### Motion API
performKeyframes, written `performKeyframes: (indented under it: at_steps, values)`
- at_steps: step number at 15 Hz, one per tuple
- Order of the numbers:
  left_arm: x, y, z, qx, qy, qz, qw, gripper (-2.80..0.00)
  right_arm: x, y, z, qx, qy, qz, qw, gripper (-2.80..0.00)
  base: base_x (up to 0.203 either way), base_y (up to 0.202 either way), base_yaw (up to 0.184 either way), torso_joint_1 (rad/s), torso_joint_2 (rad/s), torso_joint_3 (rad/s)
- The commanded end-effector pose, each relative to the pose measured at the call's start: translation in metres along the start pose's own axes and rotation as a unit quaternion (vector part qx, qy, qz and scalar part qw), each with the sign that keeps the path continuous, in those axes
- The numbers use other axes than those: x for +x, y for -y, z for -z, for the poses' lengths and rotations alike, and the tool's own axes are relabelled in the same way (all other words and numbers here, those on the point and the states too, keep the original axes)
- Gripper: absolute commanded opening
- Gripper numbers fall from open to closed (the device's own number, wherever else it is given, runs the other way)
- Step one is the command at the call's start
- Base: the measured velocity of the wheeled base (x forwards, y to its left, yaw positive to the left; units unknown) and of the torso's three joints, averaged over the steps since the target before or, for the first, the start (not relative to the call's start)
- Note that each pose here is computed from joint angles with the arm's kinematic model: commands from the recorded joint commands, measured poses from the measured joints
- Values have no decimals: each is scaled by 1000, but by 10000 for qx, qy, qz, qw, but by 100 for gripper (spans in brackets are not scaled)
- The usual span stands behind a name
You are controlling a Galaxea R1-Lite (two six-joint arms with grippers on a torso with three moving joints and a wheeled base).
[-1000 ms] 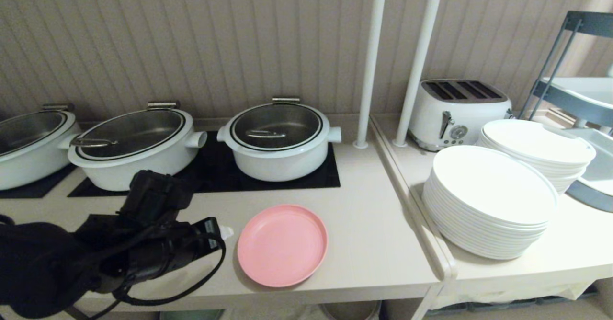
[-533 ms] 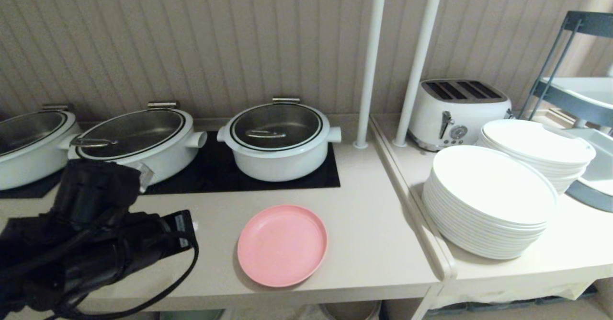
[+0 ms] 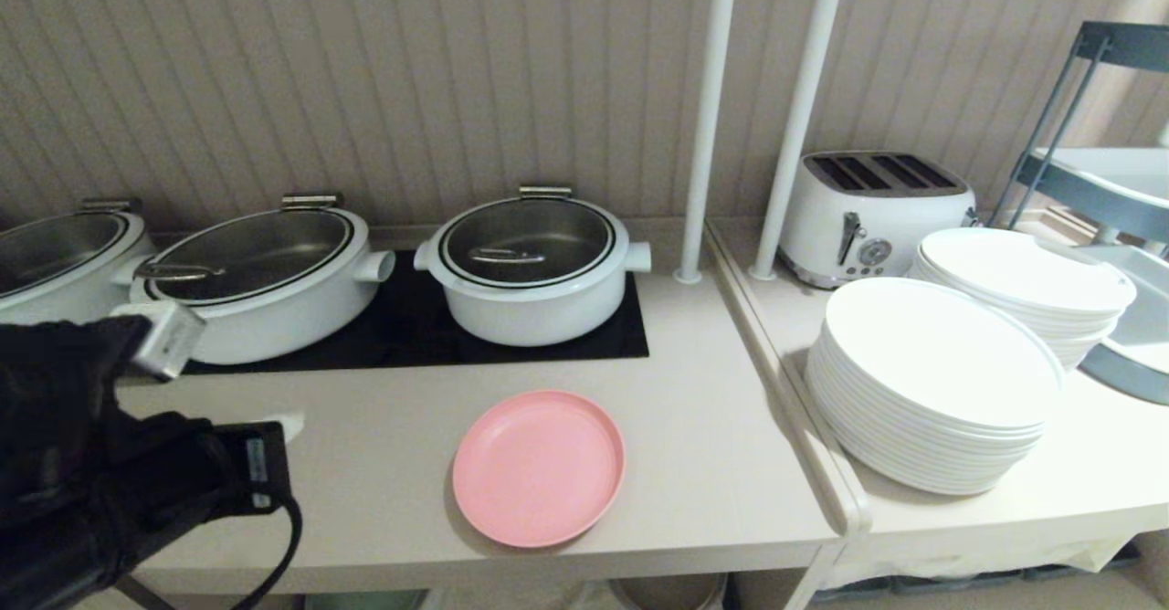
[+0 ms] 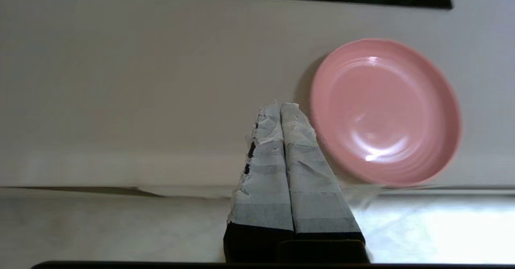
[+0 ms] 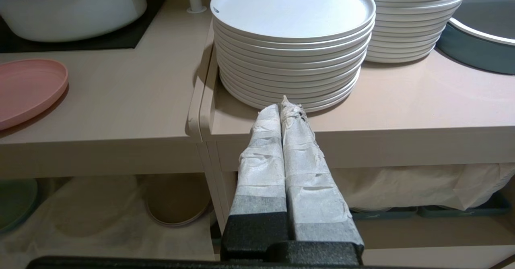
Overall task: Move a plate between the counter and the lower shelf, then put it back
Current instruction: Pick up the plate
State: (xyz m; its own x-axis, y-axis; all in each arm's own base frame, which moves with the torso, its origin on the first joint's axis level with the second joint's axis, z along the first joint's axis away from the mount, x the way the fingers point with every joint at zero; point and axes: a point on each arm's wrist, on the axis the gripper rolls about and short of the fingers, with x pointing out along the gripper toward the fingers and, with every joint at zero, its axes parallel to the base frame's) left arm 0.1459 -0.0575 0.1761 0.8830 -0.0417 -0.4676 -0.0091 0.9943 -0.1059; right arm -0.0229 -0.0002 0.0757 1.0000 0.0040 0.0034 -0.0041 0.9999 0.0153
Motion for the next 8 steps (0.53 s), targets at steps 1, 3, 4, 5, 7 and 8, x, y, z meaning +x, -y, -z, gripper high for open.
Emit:
performKeyframes:
  at_steps: [1, 3, 4, 5, 7, 8]
  values:
    - [-29, -20, 12, 94, 428, -93, 9990, -280, 0, 0, 0, 0, -9, -3, 10000, -280, 0, 0, 0, 0, 0, 0]
    - [-51, -39, 24, 236, 720, -247, 9968, -280, 0, 0, 0, 0, -9, -3, 10000, -280, 0, 0, 0, 0, 0, 0]
    - [-61, -46, 33, 322, 836, -245, 9957, -280, 0, 0, 0, 0, -8, -3, 10000, -280, 0, 0, 0, 0, 0, 0]
    - [-72, -53, 44, 435, 984, -225, 9939, -280, 0, 0, 0, 0, -9, -3, 10000, -280, 0, 0, 0, 0, 0, 0]
    - [-88, -61, 67, 647, 1275, -368, 9890, -280, 0, 0, 0, 0, -9, -3, 10000, -280, 0, 0, 0, 0, 0, 0]
    - [-93, -63, 78, 724, 1397, -435, 9866, -280, 0, 0, 0, 0, -9, -3, 10000, -280, 0, 0, 0, 0, 0, 0]
